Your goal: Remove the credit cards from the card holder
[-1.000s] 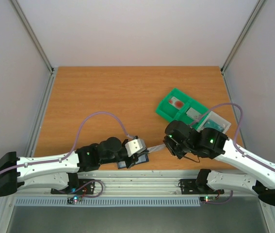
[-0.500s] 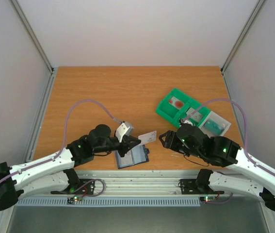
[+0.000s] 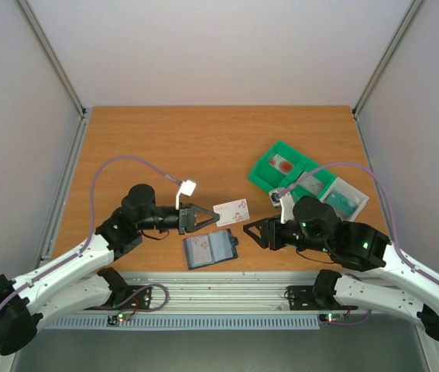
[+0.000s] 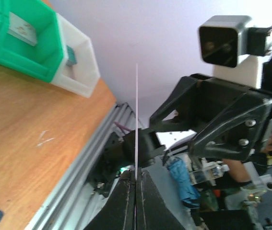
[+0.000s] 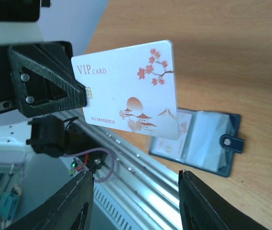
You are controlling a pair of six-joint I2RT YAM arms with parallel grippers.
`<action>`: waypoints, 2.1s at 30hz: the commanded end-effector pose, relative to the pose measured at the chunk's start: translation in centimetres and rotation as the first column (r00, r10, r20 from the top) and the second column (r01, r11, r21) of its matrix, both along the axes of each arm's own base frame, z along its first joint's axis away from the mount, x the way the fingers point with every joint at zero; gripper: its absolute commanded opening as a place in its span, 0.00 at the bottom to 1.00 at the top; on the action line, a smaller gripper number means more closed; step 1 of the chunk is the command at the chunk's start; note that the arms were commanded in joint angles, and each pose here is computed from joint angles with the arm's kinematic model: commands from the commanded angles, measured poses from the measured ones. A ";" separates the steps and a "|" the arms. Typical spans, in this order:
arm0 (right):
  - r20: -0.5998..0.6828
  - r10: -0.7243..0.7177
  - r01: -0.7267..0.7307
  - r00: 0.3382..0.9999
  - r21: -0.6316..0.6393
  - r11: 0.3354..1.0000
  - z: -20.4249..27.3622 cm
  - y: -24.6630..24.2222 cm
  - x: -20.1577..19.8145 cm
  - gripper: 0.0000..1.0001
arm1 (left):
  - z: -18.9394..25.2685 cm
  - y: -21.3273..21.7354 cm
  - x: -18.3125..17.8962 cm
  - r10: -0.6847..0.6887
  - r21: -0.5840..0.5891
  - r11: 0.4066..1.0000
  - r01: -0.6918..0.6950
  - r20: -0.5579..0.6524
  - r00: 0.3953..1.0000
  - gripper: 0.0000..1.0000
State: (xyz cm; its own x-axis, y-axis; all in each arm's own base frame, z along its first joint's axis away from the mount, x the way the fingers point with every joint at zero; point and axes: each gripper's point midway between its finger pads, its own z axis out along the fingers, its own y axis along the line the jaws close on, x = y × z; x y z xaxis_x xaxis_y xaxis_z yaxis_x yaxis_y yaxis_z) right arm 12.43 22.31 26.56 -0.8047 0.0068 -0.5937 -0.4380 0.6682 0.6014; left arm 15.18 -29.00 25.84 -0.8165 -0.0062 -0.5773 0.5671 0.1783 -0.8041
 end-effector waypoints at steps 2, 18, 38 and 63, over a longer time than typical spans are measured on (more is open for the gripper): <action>-0.011 0.102 -0.100 0.995 0.101 0.990 2.0 2.1 -0.2 0.48 | 2.9 0.0 -1.3 -0.087 -0.132 0.988 0.078 -0.062 0.994 0.00; -0.167 0.161 -0.091 0.973 0.360 0.928 2.3 2.7 1.3 0.32 | 3.4 0.5 -2.4 -0.126 -0.134 0.985 0.112 -0.107 0.986 0.00; -0.145 0.162 -0.091 0.976 0.405 0.910 2.8 1.8 0.2 0.02 | 2.2 0.2 -1.5 -0.098 -0.126 0.989 0.080 -0.141 0.985 0.00; -0.037 -0.368 0.369 0.929 0.028 0.929 -0.7 -2.5 10.3 0.01 | -5.5 8.2 3.8 0.395 0.512 0.773 -0.375 0.074 0.916 0.99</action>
State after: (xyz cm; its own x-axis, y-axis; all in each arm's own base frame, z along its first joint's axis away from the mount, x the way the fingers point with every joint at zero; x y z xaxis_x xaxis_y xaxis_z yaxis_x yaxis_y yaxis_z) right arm 19.45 21.64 25.88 -0.8342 0.2765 -0.4771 -0.2040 0.6491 0.7329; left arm 17.98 -23.26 22.77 -0.8302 -0.0521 -0.5550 0.4062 0.6254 -0.6662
